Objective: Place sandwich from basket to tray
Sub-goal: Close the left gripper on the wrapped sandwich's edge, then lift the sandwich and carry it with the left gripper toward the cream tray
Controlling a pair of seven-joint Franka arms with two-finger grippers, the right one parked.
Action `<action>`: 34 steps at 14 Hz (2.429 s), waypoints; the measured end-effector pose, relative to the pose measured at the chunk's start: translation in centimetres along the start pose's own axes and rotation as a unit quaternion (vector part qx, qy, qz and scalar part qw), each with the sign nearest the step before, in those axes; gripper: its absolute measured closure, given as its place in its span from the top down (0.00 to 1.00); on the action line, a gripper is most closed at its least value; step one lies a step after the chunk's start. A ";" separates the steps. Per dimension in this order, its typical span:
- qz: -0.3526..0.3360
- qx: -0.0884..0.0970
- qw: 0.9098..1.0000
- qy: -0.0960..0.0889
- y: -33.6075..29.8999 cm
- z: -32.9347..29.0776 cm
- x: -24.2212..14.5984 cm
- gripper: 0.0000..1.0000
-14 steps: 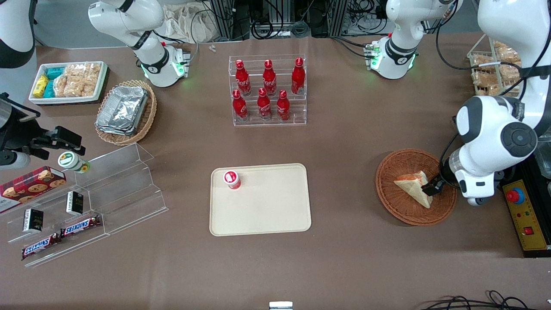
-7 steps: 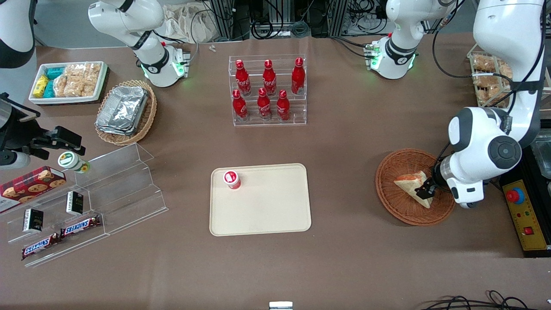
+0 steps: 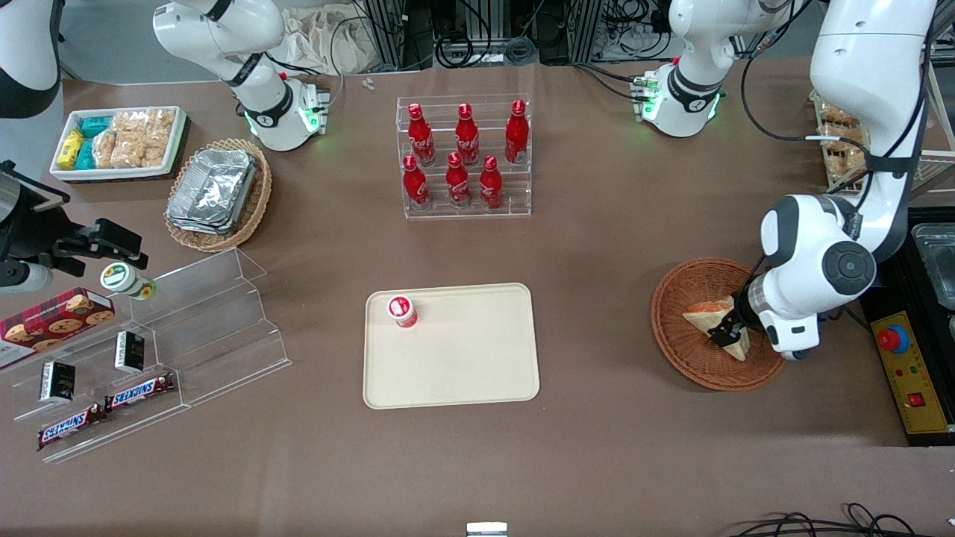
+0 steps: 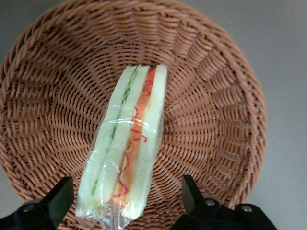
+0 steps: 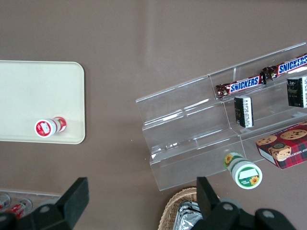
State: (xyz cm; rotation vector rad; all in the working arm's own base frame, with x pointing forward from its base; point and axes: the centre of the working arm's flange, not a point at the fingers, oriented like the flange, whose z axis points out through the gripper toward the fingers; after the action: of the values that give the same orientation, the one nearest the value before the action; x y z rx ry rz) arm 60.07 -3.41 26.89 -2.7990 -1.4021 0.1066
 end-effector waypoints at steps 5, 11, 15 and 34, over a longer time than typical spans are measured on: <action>-0.019 -0.007 1.000 0.003 -0.4 1.4 -0.2 0.81; -0.080 -0.030 0.996 0.012 1.1 -0.6 -0.2 0.35; -0.076 -0.003 0.997 -0.003 3.8 -7.2 -1.7 0.22; 0.399 0.032 0.916 0.010 20.9 -7.5 -37.4 0.19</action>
State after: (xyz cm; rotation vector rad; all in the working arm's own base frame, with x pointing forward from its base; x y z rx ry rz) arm 54.93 -45.73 35.64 -3.0885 -0.1624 0.1192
